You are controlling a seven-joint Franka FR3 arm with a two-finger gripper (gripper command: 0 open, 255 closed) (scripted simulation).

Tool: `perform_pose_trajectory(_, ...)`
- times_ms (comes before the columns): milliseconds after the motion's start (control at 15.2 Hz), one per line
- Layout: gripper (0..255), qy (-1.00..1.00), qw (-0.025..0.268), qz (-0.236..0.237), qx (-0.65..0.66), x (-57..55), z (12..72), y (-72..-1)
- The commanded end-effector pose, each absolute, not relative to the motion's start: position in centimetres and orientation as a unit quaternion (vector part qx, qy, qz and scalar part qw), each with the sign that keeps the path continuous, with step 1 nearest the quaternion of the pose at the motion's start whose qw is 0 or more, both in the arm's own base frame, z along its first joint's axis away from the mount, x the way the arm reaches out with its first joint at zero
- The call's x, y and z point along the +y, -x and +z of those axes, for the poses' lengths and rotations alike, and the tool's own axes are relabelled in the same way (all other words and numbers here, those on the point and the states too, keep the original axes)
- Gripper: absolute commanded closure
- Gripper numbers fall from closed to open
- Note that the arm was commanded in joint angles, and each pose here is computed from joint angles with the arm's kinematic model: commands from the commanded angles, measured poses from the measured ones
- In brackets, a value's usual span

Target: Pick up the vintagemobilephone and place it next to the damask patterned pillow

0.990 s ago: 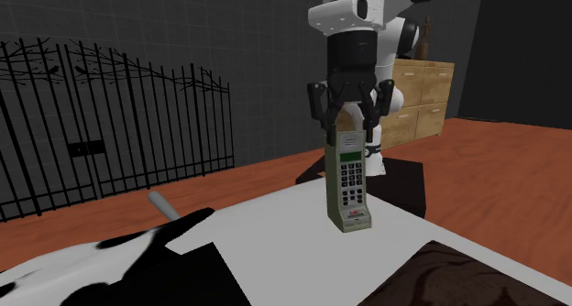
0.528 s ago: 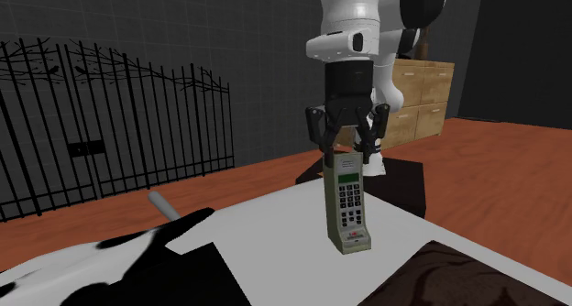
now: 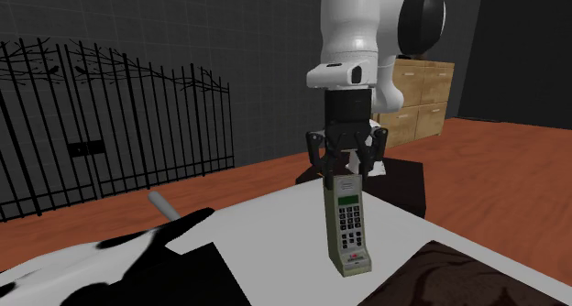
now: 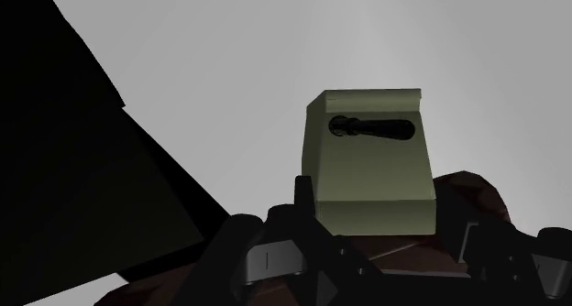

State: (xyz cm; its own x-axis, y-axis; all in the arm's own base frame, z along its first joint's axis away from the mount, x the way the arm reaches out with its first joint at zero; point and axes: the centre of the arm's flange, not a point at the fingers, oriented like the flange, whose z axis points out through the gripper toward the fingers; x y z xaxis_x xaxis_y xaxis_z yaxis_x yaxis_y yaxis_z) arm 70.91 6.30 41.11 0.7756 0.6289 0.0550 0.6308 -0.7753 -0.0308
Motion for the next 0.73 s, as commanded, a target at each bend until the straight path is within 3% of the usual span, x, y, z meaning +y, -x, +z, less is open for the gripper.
perform_pose_trajectory(0, 255, 0.942, 0.023, -0.021, -0.334, 6.3, 40.1, -70.9)
perform_pose_trajectory(660, 255, 0.942, 0.023, -0.021, -0.334, 6.3, 37.3, -70.9)
